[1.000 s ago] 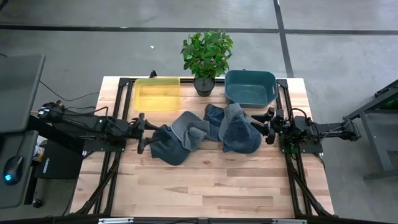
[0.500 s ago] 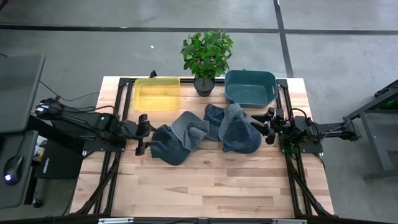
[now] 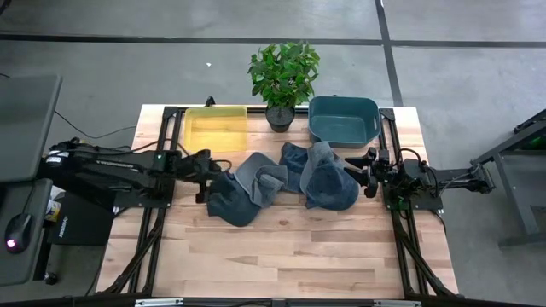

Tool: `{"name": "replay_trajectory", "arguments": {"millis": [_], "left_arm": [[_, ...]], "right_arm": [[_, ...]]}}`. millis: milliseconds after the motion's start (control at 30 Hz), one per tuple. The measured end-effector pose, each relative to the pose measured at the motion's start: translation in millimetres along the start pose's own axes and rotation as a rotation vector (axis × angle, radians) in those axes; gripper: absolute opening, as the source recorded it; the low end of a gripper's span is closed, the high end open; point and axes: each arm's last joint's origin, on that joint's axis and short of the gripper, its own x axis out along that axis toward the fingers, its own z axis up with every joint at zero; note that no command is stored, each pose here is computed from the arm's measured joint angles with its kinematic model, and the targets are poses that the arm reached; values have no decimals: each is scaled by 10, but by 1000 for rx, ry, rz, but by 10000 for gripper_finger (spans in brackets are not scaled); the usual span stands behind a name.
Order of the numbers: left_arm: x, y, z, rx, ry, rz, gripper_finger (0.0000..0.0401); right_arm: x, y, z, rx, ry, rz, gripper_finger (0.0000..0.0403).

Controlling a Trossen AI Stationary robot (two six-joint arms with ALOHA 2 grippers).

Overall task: Pick & Place hat
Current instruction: Put the left black cap into the yellow bin

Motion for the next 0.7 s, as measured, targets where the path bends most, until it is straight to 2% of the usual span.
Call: {"name": "replay_trajectory", "arguments": {"millis": [100,367,533,700], "left_arm": [[79,76,-14,-16,47,25,279],[260,171,-52,74,145,-1,279],[351,188,-68,68,178,-49,279],[424,185,-71,35,198,-53,279]], "right_arm": [[0,0,0,0,0,0,217],[0,0,-1,0,0,0,217],[0,0,-1,0,0,0,217],[0,0,-1,0,0,0,217]]}}
